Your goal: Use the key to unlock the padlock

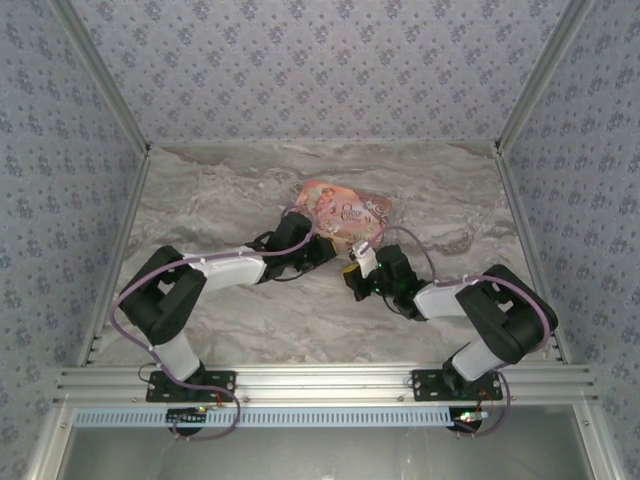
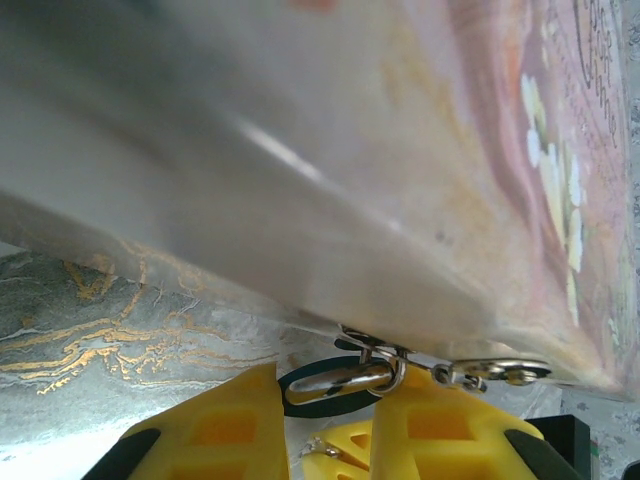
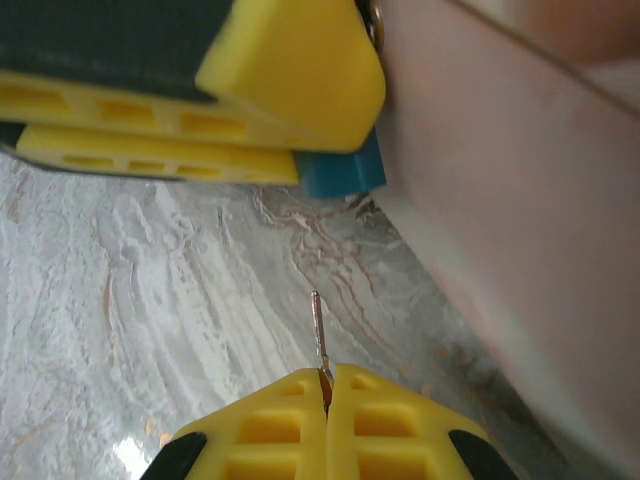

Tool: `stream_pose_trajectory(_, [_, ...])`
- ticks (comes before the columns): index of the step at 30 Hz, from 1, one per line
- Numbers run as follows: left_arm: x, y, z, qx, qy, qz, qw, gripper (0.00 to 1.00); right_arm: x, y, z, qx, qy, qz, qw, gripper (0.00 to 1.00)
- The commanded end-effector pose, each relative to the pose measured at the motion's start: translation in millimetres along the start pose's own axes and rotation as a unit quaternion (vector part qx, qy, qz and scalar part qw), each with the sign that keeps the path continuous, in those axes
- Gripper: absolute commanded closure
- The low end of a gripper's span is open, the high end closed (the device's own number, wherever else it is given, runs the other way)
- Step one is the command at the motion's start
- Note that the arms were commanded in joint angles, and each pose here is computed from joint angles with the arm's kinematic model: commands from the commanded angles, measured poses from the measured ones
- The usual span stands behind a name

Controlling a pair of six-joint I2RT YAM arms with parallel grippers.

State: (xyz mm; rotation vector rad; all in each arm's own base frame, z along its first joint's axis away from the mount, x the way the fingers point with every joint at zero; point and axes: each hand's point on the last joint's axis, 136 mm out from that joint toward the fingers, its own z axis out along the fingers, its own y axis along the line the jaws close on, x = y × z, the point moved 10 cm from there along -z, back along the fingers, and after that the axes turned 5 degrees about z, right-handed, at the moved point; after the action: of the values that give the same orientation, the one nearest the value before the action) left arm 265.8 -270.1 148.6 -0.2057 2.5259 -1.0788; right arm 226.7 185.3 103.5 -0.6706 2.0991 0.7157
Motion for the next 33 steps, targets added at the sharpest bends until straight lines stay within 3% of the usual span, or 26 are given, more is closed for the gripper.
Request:
stream_pose_trajectory(1, [-4.4, -21.6, -14.4, 0.051, -0.007, 0.004, 0.999, 0.95, -12.5, 1.6, 7.2, -0.001, -0.023, -0.022, 1.000, 1.00])
stream_pose_trajectory(14, [-3.5, -20.0, -13.4, 0.047, -0.006, 0.002, 0.999, 0.96, -16.0, -6.2, 19.0, 0.005, -0.038, -0.007, 0.999, 1.00])
stream_pose_trajectory(33, [-3.3, -18.8, -11.7, 0.044, -0.007, 0.000, 0.999, 0.96, -20.3, -9.8, 7.2, 0.007, -0.059, 0.001, 0.998, 1.00])
